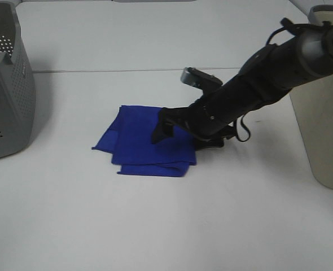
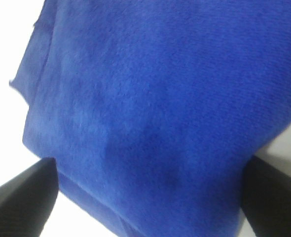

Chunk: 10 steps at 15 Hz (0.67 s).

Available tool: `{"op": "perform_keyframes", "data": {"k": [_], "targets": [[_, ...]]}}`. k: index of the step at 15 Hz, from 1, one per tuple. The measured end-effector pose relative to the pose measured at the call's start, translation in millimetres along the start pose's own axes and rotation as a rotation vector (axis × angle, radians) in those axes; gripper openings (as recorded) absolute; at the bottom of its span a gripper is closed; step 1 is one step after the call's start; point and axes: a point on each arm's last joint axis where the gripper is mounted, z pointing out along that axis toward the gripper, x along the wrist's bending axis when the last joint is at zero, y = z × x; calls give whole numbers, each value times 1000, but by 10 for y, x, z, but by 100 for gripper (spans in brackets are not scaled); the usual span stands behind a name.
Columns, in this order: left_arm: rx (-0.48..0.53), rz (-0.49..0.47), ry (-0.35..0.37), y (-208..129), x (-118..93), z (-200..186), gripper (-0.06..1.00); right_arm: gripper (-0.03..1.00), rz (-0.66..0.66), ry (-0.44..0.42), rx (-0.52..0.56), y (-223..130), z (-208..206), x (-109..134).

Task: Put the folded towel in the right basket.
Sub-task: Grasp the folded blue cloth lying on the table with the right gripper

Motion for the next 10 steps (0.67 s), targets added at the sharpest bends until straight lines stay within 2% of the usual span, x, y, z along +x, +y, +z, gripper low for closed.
{"op": "perform_keyframes", "data": {"k": [2,4,7,8,10], "targets": [[0,0,0,0,0,0,99,94,-32,36,5,-18,195,370],[0,0,0,0,0,0,99,93,-14,74,21,0,376,642],[0,0,0,0,0,0,99,90,45,87,48,104,529,854],[0,0,0,0,0,0,99,85,95,70,56,130,550,853],[0,0,0,0,0,0,99,60,126,13,54,155,569,814]]}}
